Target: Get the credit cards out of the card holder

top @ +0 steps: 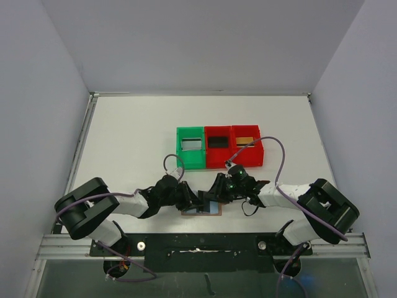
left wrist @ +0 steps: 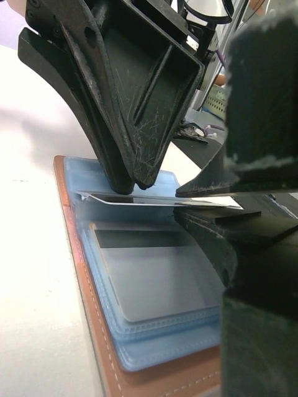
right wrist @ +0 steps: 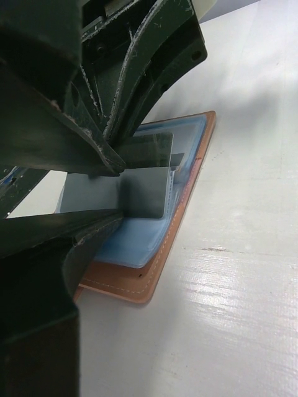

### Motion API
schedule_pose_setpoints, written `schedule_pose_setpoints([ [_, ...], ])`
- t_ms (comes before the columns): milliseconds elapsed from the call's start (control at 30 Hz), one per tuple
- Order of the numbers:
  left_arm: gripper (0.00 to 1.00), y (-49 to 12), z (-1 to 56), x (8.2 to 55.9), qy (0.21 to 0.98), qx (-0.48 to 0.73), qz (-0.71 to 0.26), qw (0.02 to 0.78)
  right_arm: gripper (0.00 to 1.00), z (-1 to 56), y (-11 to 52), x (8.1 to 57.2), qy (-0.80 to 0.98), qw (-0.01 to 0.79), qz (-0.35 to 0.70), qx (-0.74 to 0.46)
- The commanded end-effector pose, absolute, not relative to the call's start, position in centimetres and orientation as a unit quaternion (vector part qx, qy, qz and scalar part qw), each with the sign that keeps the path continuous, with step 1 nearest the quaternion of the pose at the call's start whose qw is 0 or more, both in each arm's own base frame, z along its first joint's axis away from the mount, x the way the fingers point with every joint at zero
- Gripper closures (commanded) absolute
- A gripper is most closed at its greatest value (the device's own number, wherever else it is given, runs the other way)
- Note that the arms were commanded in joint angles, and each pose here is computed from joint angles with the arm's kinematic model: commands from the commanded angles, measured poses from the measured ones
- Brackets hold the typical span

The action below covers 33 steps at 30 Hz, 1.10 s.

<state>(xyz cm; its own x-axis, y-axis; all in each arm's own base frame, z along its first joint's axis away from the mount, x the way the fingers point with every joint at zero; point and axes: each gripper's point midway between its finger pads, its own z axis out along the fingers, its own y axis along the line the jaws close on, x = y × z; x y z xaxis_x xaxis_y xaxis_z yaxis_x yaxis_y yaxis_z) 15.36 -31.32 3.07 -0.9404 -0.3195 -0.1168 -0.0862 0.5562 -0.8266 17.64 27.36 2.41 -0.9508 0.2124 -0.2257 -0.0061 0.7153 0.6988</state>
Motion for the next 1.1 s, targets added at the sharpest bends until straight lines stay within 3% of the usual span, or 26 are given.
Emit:
schedule_pose_setpoints([
  [0, 0.92, -31.7, 5.3, 16.6, 0.857, -0.119, -0.476, 0.157, 0.69, 0.8, 26.1, 16.6, 0.929, 0.13, 0.341, 0.058],
  [133, 1.0, -30.6, 5.7, 16.6, 0.862, -0.12, -0.46, 0.175, 0.69, 0.6, 25.5, 16.8, 0.935, 0.133, 0.324, 0.059],
  [667, 1.0, -25.9, 8.3, 16.2, 0.855, -0.153, -0.434, 0.24, 0.71, 8.8, 29.9, 19.3, 0.894, 0.208, 0.395, -0.039],
  [833, 1.0, -23.8, 9.3, 16.8, 0.845, -0.184, -0.42, 0.276, 0.75, 7.5, 32.6, 19.2, 0.902, 0.184, 0.388, -0.05],
  [1067, 1.0, -23.5, 10.4, 16.5, 0.835, -0.184, -0.435, 0.283, 0.76, 3.5, 30.2, 18.2, 0.931, 0.156, 0.331, -0.011],
])
